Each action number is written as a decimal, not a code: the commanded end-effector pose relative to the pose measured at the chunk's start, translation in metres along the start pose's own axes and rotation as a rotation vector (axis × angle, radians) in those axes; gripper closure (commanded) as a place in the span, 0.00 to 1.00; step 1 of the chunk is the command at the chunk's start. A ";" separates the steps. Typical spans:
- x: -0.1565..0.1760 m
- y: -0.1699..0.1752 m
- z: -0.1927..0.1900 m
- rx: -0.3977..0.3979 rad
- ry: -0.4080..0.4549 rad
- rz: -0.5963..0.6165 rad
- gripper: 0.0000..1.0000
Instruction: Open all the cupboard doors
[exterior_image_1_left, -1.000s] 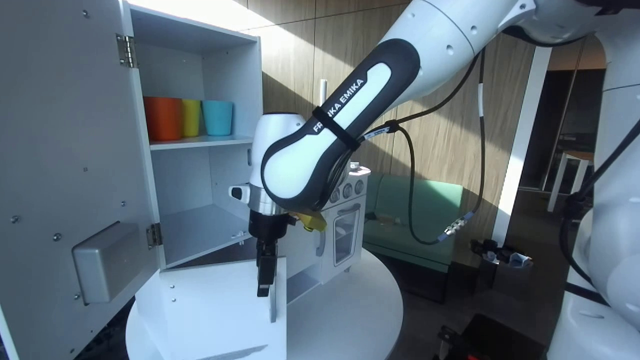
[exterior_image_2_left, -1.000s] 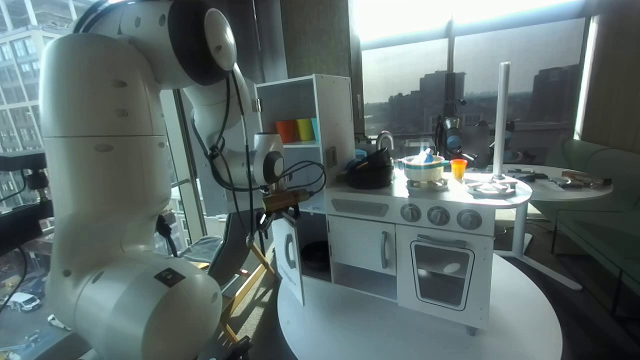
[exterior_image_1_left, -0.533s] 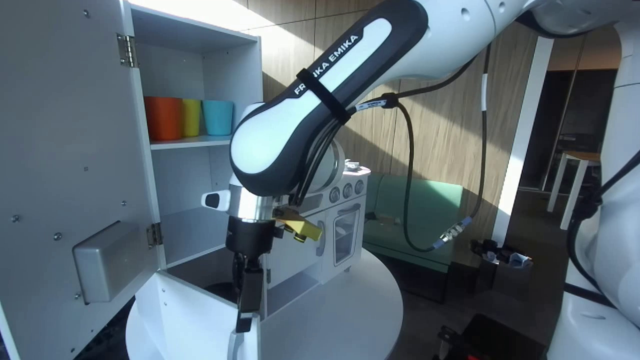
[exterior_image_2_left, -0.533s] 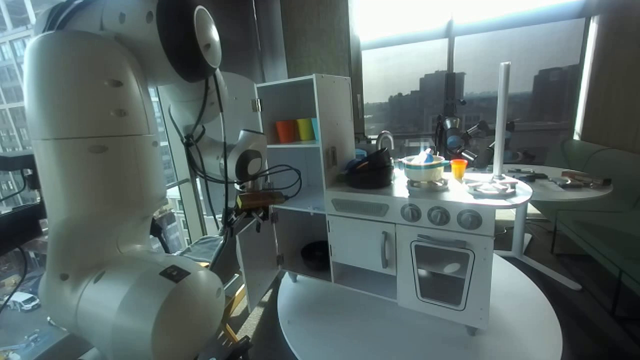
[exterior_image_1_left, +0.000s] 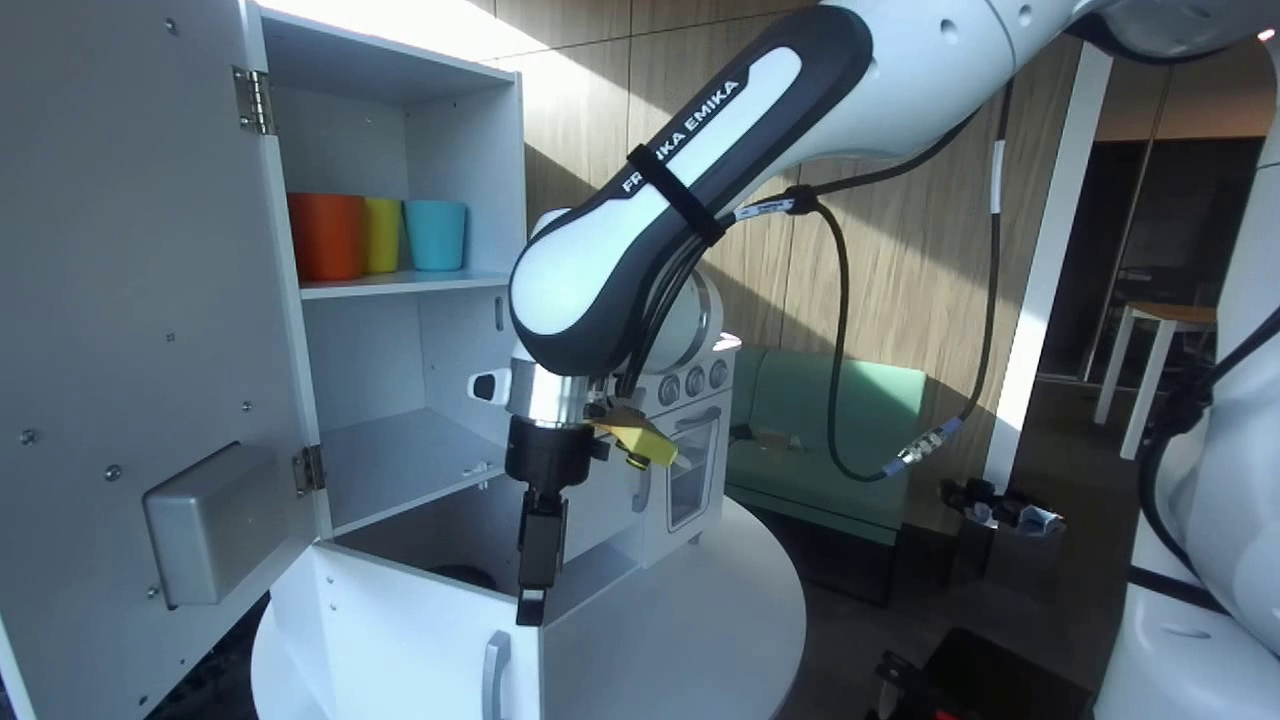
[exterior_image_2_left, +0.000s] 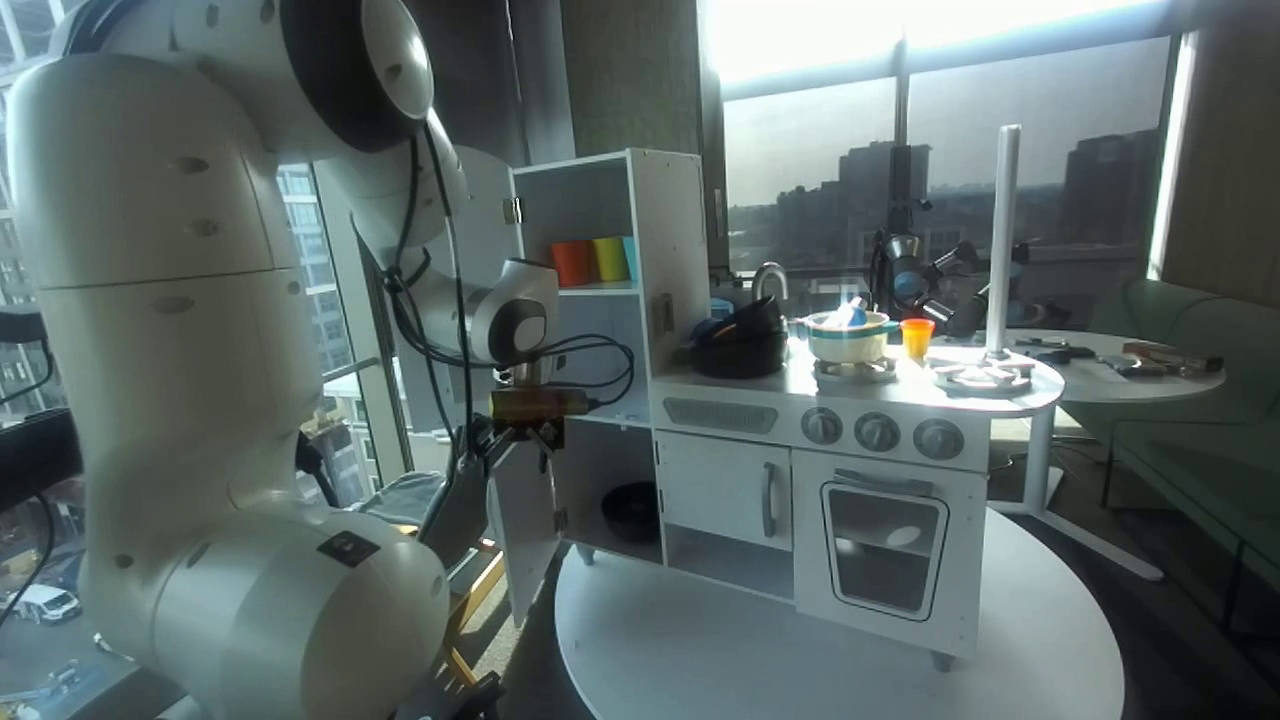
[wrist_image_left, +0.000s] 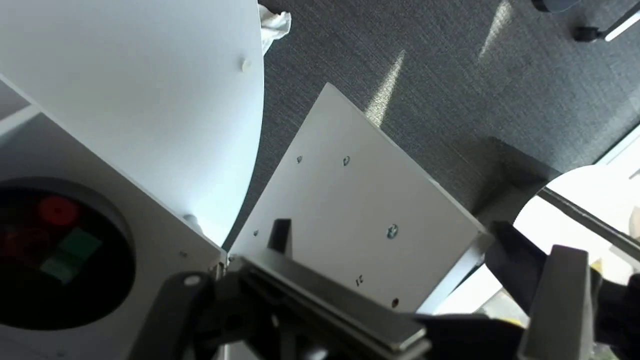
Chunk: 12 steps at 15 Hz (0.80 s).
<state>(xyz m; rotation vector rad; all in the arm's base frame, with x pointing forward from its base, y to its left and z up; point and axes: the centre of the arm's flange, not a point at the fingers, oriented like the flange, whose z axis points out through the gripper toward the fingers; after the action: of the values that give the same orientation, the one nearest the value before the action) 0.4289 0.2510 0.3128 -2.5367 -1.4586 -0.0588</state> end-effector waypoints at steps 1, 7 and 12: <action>-0.040 0.013 -0.032 0.059 0.067 0.133 0.00; -0.047 0.021 -0.027 0.152 0.141 0.175 0.00; -0.038 0.019 -0.017 0.175 0.114 0.170 0.00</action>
<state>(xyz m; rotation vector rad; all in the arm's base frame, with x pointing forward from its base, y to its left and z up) 0.4279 0.1976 0.3199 -2.4886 -1.1495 -0.0528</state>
